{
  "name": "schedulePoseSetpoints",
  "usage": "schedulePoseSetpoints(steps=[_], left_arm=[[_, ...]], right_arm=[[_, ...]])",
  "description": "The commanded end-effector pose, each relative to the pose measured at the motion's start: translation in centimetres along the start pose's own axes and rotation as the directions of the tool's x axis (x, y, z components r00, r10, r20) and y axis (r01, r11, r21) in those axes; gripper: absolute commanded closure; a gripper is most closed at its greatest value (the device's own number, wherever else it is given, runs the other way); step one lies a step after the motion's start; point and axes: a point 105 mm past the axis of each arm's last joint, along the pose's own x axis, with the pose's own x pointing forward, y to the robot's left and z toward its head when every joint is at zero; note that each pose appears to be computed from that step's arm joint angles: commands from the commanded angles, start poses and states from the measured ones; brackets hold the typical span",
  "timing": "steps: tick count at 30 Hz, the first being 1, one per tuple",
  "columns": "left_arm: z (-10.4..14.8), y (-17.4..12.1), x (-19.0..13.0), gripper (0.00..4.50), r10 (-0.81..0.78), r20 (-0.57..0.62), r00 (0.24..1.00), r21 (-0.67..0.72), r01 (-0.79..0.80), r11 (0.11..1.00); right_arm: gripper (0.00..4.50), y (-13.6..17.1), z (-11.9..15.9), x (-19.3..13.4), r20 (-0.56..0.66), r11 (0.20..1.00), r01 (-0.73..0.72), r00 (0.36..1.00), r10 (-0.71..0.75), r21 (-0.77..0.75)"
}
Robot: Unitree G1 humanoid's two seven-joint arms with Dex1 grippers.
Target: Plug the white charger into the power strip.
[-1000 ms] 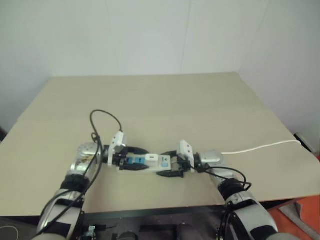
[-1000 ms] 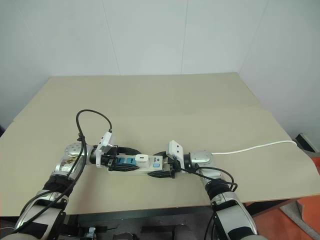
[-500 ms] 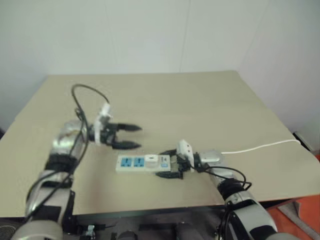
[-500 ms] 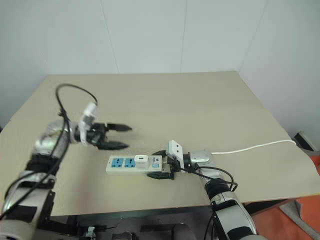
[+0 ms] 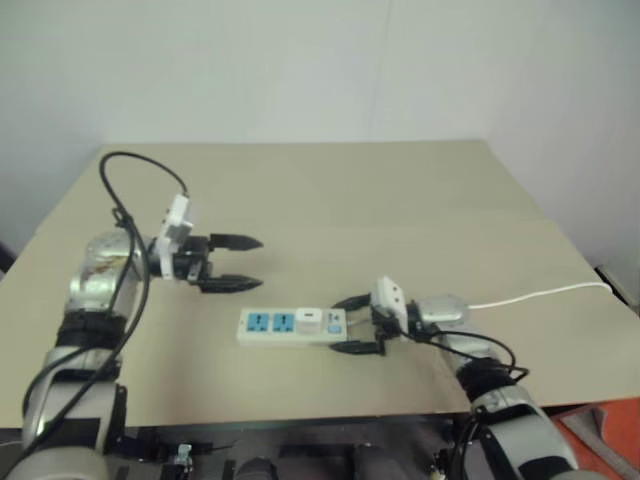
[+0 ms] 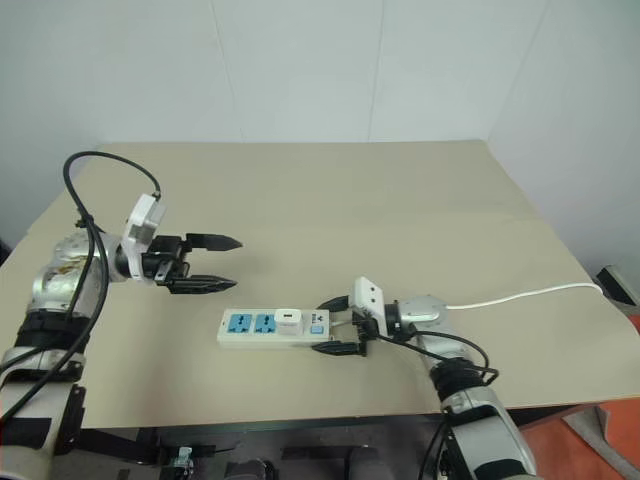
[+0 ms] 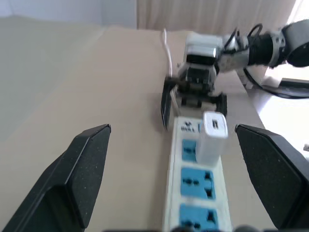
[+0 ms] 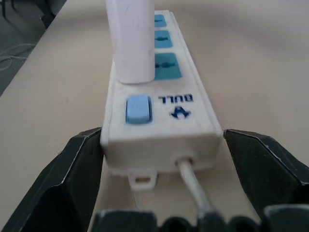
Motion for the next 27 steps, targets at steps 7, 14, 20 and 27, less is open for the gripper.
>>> schedulePoseSetpoints(steps=[7,14,20,27], left_arm=[[0.0,-2.3,-4.2,0.0,0.111,-0.064,0.992,0.033,-0.11,0.993],[-0.6,-4.8,-5.8,0.0,0.177,-0.121,0.977,0.023,-0.175,0.984],[-1.0,-6.0,-5.7,0.0,0.199,-0.137,0.97,0.037,-0.196,0.98],[-0.9,-6.2,-5.6,0.0,0.196,-0.135,0.971,0.029,-0.194,0.981]], right_arm=[[0.05,-0.3,2.0,-6.9,-0.049,0.992,0.114,0.992,-0.117,-0.055],[0.05,-0.7,3.8,-11.9,-0.079,0.972,0.223,0.97,-0.228,-0.069],[0.05,-0.2,4.2,-13.1,-0.099,0.967,0.245,0.963,-0.251,-0.07],[0.05,-0.1,4.1,-12.9,-0.103,0.968,0.243,0.963,-0.249,-0.069]])
